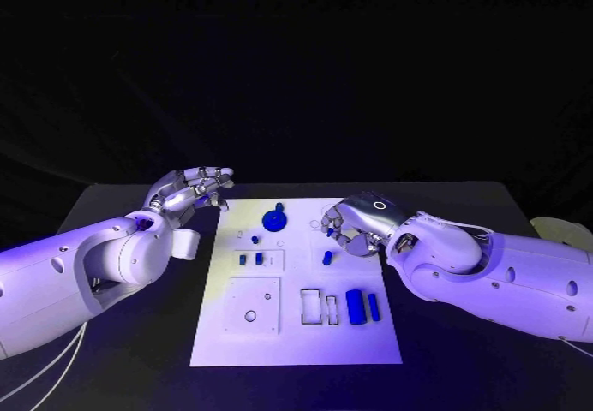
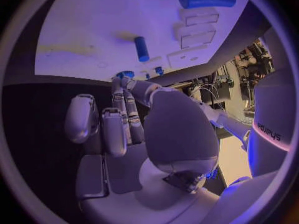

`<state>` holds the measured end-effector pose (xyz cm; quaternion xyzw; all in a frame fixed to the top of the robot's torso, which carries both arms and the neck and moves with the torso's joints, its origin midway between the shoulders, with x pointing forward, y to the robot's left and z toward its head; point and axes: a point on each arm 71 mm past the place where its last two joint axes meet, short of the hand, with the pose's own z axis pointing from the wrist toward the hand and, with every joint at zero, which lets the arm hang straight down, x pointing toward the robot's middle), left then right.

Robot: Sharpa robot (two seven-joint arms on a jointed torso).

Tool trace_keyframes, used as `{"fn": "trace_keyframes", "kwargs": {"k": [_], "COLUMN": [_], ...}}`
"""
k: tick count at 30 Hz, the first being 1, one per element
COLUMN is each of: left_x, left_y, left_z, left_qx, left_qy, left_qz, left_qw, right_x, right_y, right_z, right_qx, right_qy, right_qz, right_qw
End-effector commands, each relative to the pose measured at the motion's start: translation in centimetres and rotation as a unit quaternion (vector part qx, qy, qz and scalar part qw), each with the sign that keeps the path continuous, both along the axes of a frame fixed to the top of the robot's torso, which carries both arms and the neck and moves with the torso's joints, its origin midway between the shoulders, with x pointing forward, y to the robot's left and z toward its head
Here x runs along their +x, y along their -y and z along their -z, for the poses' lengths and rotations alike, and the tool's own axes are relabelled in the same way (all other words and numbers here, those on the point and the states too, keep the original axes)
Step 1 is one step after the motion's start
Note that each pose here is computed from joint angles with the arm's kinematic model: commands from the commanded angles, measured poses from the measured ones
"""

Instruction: Assemble the parts on the task board

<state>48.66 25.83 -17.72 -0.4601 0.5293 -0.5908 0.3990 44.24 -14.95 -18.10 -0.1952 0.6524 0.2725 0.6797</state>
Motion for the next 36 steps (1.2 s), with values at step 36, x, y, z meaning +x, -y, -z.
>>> {"fn": "trace_keyframes", "kwargs": {"k": [36], "left_x": [0.43], "left_y": [1.7], "left_z": [0.16], "left_qx": [-0.006], "left_qy": [0.001], "left_qz": [0.023], "left_qw": [1.0], "right_x": [-4.9], "right_y": [-9.9], "right_z": [4.7], "right_qx": [0.059], "right_qy": [-0.077], "right_qz": [-0.119], "right_qw": [0.988]}}
